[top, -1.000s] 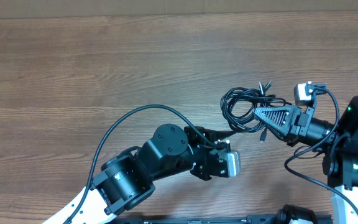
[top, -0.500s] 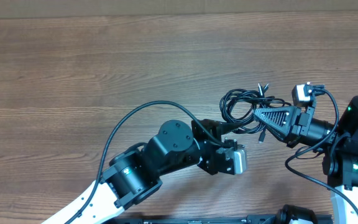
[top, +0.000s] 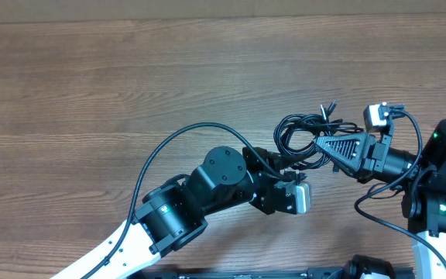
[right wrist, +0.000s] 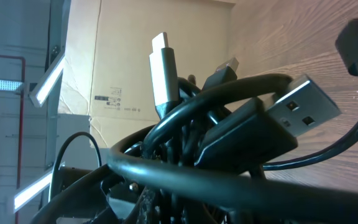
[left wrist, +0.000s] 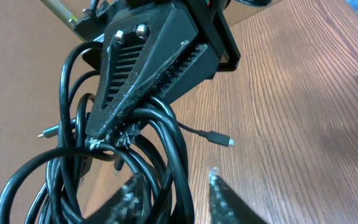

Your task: Untangle cables

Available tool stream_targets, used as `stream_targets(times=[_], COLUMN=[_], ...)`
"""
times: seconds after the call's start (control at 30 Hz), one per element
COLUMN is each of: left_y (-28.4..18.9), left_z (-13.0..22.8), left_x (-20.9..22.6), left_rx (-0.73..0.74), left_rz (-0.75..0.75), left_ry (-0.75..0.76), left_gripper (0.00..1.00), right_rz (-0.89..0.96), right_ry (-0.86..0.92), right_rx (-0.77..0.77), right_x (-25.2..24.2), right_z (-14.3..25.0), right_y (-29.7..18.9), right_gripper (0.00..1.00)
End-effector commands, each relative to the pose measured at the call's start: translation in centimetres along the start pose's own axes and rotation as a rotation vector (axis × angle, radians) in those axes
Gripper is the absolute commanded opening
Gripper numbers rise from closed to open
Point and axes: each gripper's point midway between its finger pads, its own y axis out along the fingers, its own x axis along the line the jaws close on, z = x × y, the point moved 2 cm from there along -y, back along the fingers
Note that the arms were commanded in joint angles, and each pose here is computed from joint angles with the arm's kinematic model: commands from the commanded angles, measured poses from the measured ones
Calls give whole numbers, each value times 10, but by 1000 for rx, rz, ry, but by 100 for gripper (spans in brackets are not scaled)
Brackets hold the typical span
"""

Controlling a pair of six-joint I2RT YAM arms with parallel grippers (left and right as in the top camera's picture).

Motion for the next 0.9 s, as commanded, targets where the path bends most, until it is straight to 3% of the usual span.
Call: stream_targets(times=[0.0, 0.13, 0.43, 0.87], left_y=[0, 0, -1, -1], left_z=[-6, -6, -11, -15], left_x=[2, 2, -4, -9], left_rx=[-9, -8, -42, -72], left_rz=[1, 2, 39, 74], left_ry=[2, 1, 2, 3], left_gripper=[38, 38, 27, 33], right_rz=[-25, -49, -60, -73], right_ry=[-30, -62, -96, -96], right_rx=[30, 55, 66, 84], right_x=[5, 10, 13, 15], right_z=[5, 8, 9, 11], right_y=[-1, -1, -1, -1], right_gripper=[4, 4, 4, 4])
